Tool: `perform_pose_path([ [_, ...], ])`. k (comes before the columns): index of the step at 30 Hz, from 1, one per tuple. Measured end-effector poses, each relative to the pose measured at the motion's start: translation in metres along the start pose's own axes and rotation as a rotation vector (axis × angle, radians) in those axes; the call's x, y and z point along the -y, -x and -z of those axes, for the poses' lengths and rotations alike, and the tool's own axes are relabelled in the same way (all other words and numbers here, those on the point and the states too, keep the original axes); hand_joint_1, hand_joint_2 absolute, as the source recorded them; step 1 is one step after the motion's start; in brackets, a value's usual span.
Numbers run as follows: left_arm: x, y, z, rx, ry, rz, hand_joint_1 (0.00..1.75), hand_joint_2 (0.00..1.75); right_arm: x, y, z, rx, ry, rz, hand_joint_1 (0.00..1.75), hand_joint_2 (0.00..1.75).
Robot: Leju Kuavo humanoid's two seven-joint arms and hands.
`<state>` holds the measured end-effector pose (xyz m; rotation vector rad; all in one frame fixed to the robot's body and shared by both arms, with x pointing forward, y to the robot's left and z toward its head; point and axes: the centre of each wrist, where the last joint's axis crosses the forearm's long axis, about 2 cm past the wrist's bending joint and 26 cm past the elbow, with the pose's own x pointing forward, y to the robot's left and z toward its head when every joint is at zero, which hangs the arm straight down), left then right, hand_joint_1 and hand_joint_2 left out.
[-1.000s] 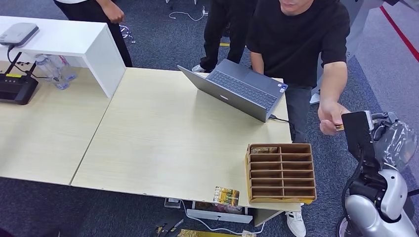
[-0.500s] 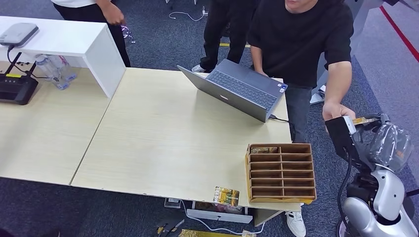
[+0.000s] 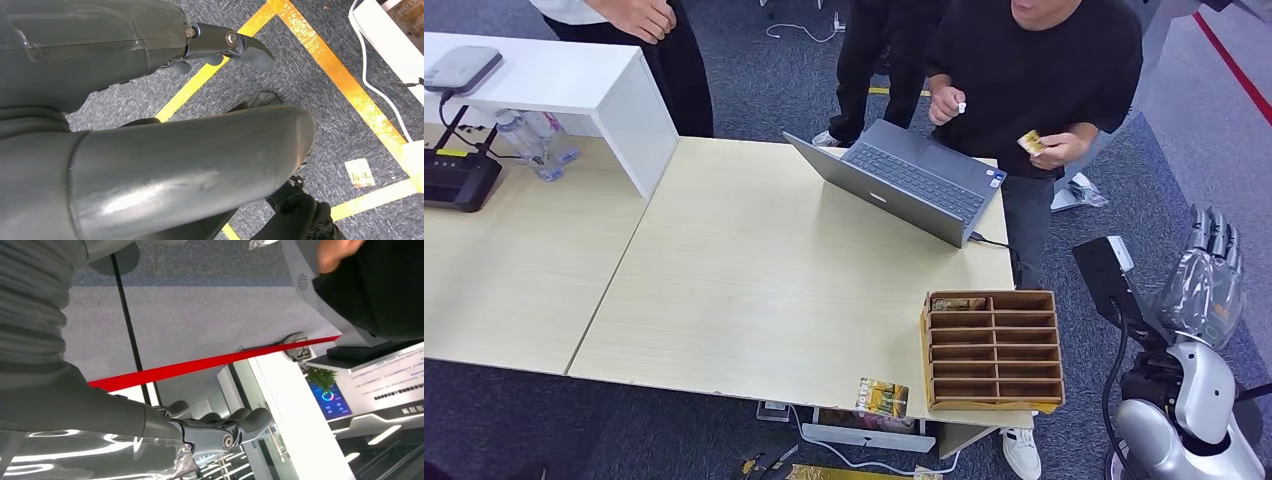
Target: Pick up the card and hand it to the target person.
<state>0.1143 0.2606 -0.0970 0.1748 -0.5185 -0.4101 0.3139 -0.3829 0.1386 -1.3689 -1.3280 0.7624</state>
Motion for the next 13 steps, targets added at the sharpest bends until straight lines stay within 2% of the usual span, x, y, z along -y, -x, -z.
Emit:
perform_pose_path([
  [6, 0.0, 0.001, 0.0, 0.001, -0.003, 0.0, 0.0, 0.0, 0.0, 0.0, -0.002, -0.011, 0.013, 0.033, 0.0, 1.75],
  [13, 0.001, 0.01, -0.002, -0.011, -0.01, -0.006, 0.0, 0.0, 0.008, -0.005, -0.01, -0.026, 0.102, 0.155, 0.0, 1.75],
])
